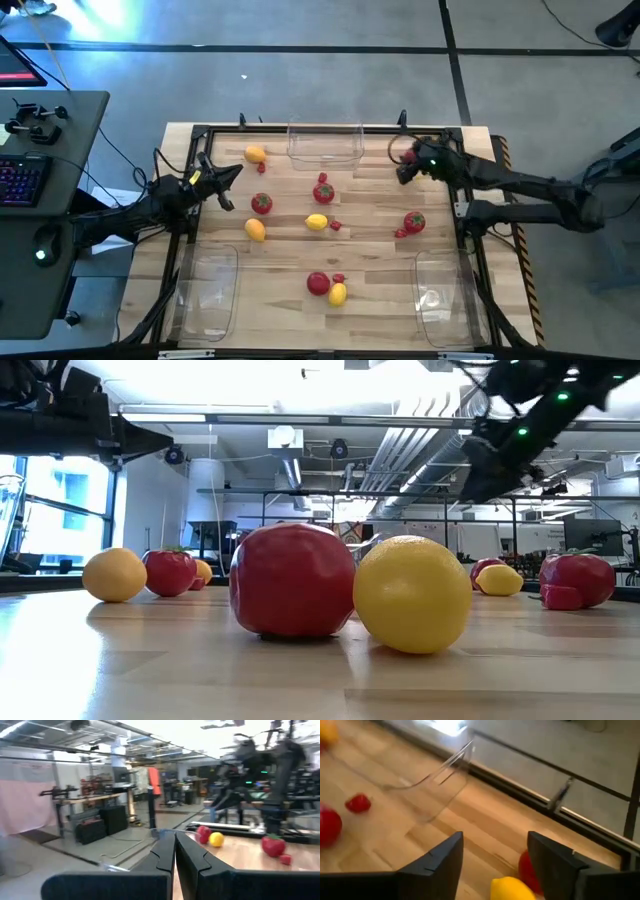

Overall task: Sort produce into baskets
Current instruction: Put the red chili pepper into the top center transparent bin

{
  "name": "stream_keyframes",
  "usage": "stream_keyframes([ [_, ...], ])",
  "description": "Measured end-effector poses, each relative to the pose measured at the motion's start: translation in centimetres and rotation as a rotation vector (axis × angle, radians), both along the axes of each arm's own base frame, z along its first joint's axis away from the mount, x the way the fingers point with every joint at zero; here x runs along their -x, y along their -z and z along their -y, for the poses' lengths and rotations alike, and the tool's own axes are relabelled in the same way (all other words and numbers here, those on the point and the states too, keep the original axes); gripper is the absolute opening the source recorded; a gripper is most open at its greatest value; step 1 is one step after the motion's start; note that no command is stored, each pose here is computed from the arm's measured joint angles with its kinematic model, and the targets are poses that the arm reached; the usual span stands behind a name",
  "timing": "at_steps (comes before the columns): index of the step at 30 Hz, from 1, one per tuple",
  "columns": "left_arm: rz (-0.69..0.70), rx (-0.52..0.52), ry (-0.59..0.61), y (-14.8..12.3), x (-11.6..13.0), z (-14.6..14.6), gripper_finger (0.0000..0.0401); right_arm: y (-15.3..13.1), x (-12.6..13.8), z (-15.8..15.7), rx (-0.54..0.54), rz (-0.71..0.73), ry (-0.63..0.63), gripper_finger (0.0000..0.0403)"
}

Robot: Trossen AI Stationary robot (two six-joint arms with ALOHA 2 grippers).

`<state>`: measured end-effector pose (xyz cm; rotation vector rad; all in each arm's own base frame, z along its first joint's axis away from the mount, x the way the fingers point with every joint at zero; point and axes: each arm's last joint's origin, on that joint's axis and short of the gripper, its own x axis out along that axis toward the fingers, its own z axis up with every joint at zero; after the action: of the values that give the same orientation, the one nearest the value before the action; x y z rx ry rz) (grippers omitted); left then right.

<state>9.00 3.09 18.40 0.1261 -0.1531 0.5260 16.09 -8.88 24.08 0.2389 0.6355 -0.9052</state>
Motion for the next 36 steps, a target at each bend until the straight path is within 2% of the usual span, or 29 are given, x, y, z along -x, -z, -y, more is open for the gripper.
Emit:
stream_keyframes([
  [5,-0.006,-0.012,0.104,0.0,-0.2,0.3,0.0,-0.9,-1.8,0.9,-0.076,-0.144,-0.164,0.0246],
  [13,-0.046,-0.009,0.152,0.3,-0.5,0.3,0.0,-0.6,-3.9,1.9,-0.155,-0.416,-0.274,0.0248],
  [19,-0.09,0.019,0.204,0.8,-0.9,0.4,0.0,0.0,-5.4,1.5,-0.365,-0.405,-0.418,0.0248],
  [28,-0.146,0.036,0.204,1.3,-1.3,0.3,0.0,0.5,-7.0,-3.6,-0.551,-0.404,-0.535,0.0248],
  [32,-0.159,-0.015,0.197,1.2,-1.4,0.2,0.0,0.6,-7.1,-6.8,-0.576,-0.449,-0.573,0.0248],
  [36,-0.131,-0.094,0.186,0.6,-1.3,0.3,0.0,0.9,-7.2,-9.4,-0.543,-0.499,-0.589,0.0248],
])
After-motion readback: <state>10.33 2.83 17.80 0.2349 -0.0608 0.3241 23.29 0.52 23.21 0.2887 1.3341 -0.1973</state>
